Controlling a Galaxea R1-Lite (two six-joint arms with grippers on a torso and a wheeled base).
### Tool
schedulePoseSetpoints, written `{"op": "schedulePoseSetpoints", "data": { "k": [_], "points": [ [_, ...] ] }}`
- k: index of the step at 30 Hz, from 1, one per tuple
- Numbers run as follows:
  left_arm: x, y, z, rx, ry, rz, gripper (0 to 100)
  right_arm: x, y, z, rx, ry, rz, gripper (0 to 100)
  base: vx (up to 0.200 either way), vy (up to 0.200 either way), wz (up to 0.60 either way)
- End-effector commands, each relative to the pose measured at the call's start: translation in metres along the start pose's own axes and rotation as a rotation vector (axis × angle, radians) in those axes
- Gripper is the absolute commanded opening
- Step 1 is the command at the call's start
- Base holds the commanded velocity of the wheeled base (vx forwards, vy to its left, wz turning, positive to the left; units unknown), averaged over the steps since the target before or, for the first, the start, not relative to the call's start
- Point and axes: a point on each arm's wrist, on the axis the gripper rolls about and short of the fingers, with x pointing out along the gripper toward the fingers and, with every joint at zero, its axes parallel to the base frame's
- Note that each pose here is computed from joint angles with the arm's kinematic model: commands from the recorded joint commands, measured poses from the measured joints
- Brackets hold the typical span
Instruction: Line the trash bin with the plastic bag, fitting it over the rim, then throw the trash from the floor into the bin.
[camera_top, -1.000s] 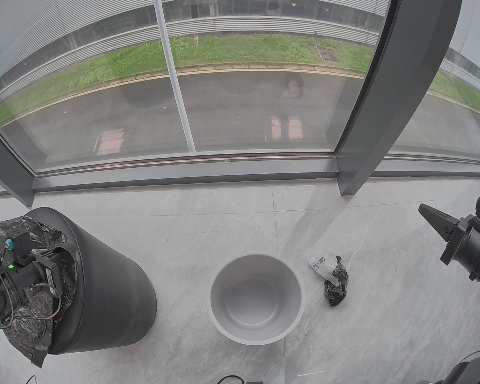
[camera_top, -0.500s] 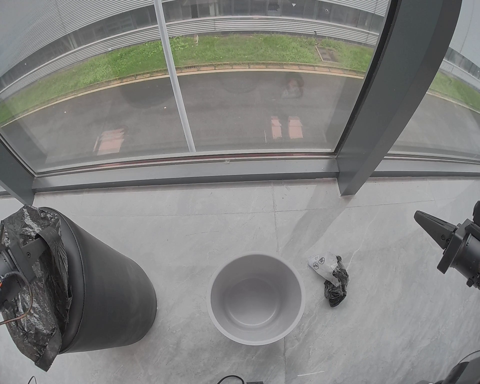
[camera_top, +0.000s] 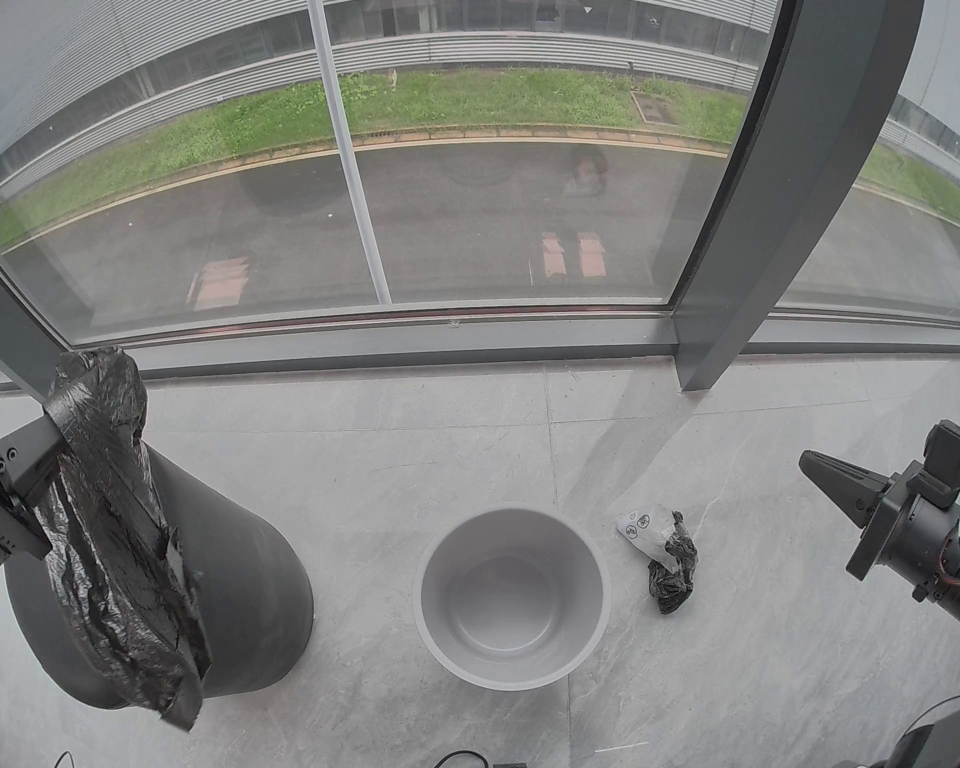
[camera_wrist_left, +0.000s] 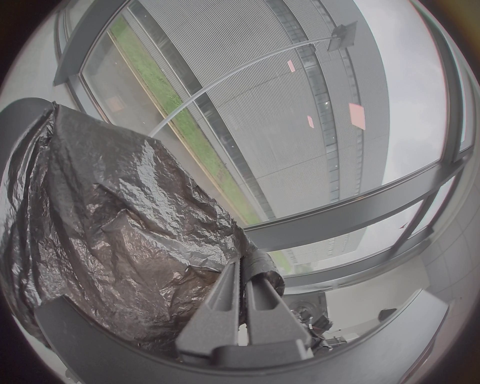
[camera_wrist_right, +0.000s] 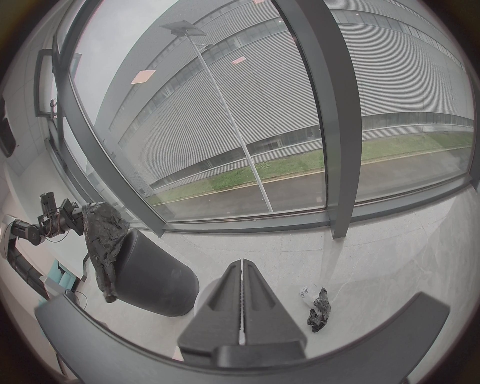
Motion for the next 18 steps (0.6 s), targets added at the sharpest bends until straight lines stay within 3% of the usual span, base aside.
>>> {"op": "schedulePoseSetpoints", "data": {
  "k": [1, 3, 4, 10, 18],
  "points": [
    [0.012, -0.007, 0.006, -0.014, 0.015, -0.053, 0, 0.014, 0.016, -0.011, 0.018, 0.057, 0.055, 0, 0.000, 0.000, 0.00],
    [0.019, -0.012, 0.011, -0.015, 0.004, -0.054, 0, 0.019, 0.020, -0.013, 0.021, 0.070, 0.069, 0, 0.000, 0.000, 0.00],
    [0.027, -0.016, 0.014, -0.016, -0.006, -0.054, 0, 0.025, 0.022, -0.014, 0.019, 0.073, 0.073, 100, 0.000, 0.000, 0.00],
    [0.061, -0.045, 0.025, -0.018, -0.001, -0.123, 0, 0.069, 0.039, -0.003, 0.019, 0.047, 0.095, 100, 0.000, 0.000, 0.00],
    [0.089, -0.064, 0.029, -0.028, 0.063, -0.170, 0, 0.103, 0.056, -0.005, -0.002, 0.078, 0.128, 100, 0.000, 0.000, 0.00]
  ]
}}
